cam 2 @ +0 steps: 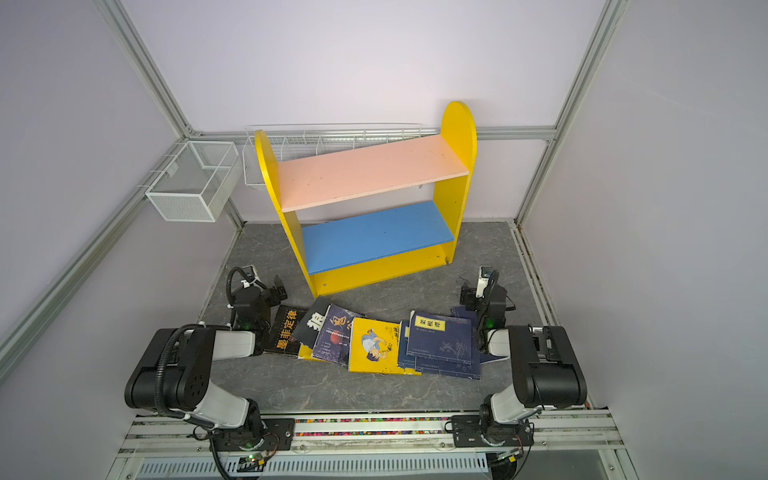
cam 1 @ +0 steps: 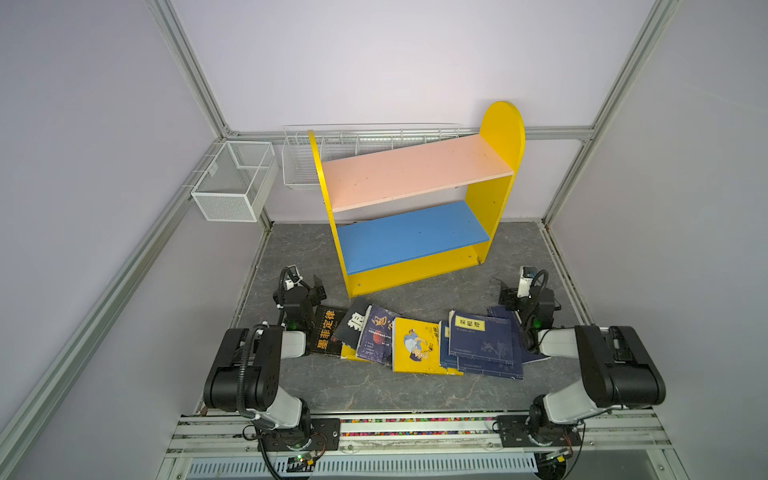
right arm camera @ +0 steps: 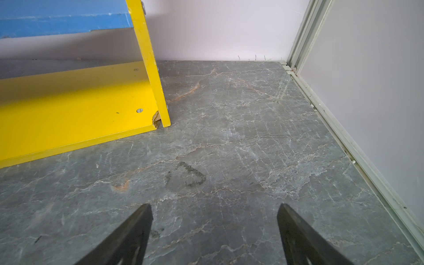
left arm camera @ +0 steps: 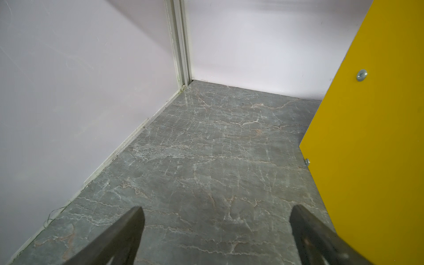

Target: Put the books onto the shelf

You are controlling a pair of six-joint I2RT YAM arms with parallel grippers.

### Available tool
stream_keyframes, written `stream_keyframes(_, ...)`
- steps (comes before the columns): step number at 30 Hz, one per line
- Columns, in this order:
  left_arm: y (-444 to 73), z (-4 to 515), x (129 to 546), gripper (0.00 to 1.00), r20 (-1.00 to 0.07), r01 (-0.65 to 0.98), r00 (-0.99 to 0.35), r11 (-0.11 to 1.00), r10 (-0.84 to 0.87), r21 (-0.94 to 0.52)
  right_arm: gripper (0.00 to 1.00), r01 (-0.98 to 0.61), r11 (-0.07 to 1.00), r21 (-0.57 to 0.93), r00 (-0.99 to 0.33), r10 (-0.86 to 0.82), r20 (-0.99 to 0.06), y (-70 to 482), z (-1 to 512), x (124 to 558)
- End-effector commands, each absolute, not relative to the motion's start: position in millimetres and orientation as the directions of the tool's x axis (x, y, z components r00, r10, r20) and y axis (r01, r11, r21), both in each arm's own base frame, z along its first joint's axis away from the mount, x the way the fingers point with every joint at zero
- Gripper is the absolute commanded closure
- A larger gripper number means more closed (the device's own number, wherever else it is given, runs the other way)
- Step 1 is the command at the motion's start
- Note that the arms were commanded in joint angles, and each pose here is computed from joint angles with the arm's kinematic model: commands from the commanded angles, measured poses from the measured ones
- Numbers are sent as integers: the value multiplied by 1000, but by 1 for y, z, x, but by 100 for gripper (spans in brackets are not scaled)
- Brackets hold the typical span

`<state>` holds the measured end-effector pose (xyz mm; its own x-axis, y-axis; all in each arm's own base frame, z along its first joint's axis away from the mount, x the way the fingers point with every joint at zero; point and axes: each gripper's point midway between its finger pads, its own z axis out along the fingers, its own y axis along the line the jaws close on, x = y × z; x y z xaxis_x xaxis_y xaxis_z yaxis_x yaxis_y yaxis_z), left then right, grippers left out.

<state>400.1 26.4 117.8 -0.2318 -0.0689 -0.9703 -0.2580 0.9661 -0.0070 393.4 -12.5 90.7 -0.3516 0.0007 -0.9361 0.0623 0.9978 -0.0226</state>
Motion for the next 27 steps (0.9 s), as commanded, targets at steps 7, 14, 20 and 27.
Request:
stream_keyframes(7,27,117,400,1,-972,-258,-228,966,-57,4,5,52,998,-39,-351,-18,-936,-11,92,394)
stream_keyframes(14,38,153,386,1,-970,-356,-232,934,-76,11,15,44,995,-90,-435,-62,-898,-4,117,404)
stream_keyframes(20,83,206,340,1,-979,-620,-140,784,-149,-31,18,328,941,88,-406,224,-886,-25,155,399)
stream_keyframes(27,61,205,296,1,-942,-614,-134,772,-309,-165,16,505,636,584,-339,768,-543,15,131,343)
